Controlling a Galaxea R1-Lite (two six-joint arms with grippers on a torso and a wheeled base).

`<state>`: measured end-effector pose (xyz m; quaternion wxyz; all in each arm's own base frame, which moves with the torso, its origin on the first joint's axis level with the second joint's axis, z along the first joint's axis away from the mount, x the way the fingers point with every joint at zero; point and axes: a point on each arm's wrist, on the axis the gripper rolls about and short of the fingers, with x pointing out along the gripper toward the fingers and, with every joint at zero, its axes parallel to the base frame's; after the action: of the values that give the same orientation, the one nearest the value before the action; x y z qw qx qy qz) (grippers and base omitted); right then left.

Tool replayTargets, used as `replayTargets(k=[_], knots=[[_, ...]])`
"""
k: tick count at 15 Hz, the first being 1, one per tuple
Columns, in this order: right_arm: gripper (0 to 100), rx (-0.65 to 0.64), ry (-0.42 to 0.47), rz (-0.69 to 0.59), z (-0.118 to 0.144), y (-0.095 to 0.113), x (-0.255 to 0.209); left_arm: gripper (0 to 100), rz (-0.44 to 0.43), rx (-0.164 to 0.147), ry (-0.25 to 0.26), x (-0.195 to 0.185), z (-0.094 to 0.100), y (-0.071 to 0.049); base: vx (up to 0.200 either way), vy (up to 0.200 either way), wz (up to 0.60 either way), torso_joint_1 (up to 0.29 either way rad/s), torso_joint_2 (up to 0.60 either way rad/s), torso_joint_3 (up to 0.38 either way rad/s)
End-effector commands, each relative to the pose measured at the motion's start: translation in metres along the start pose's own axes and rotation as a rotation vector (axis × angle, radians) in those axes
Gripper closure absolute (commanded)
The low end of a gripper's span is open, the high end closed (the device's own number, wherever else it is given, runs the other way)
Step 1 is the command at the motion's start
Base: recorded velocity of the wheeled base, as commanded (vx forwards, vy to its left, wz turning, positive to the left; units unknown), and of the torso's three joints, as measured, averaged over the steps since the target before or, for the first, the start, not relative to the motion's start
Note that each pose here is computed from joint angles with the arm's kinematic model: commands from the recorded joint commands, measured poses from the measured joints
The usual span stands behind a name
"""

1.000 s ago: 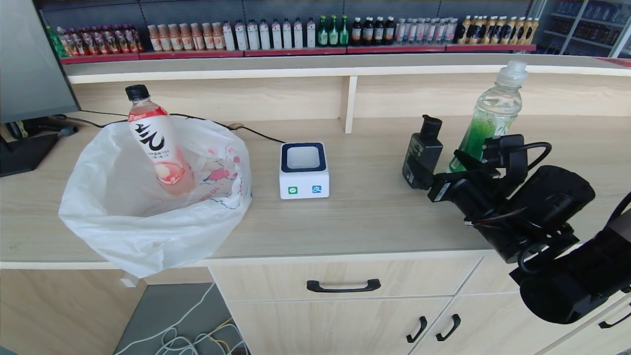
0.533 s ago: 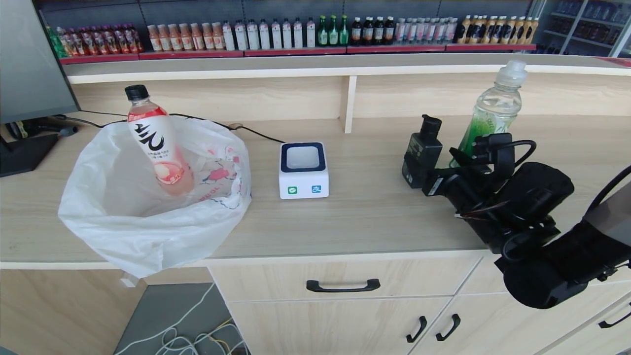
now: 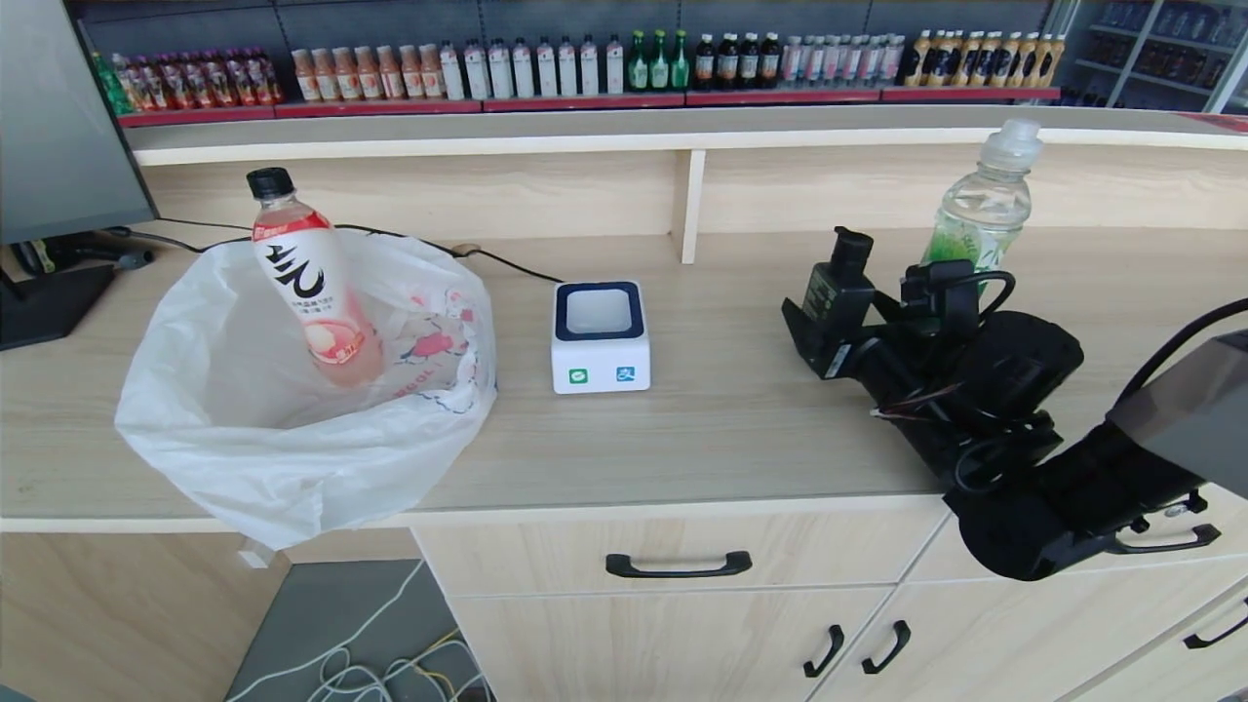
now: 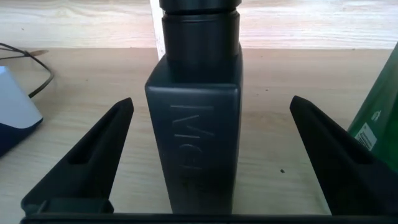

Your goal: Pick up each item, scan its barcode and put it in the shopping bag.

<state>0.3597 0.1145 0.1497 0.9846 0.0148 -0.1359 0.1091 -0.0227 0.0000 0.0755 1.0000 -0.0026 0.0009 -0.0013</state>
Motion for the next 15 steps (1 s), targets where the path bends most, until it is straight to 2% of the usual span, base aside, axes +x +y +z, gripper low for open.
replayTargets(k=[1, 7, 12, 13, 15], knots=[[0, -0.002, 0.011, 0.0, -0.006, 0.0, 0.002, 0, 0.001, 0.001, 0.0, 0.0, 0.0, 0.0, 0.0, 0.0, 0.0, 0.0, 0.0, 0.0], [0, -0.001, 0.007, 0.001, -0.006, 0.001, 0.003, 0, 0.001, -0.001, 0.0, 0.0, 0.0, 0.0, 0.0, 0.0, 0.0, 0.0, 0.0, 0.0], [0, -0.002, -0.034, 0.002, -0.001, 0.003, 0.013, 0, 0.001, 0.001, 0.0, 0.0, 0.0, 0.0, 0.0, 0.0, 0.0, 0.0, 0.0, 0.0], [100, -0.002, -0.031, 0.003, -0.001, 0.003, 0.013, 0, 0.001, 0.001, 0.0, 0.0, 0.0, 0.0, 0.0, 0.0, 0.0, 0.0, 0.0, 0.0], [100, -0.001, -0.031, 0.006, -0.002, 0.005, 0.013, 0, 0.001, -0.001, 0.0, 0.0, 0.0, 0.0, 0.0, 0.0, 0.0, 0.0, 0.0, 0.0]])
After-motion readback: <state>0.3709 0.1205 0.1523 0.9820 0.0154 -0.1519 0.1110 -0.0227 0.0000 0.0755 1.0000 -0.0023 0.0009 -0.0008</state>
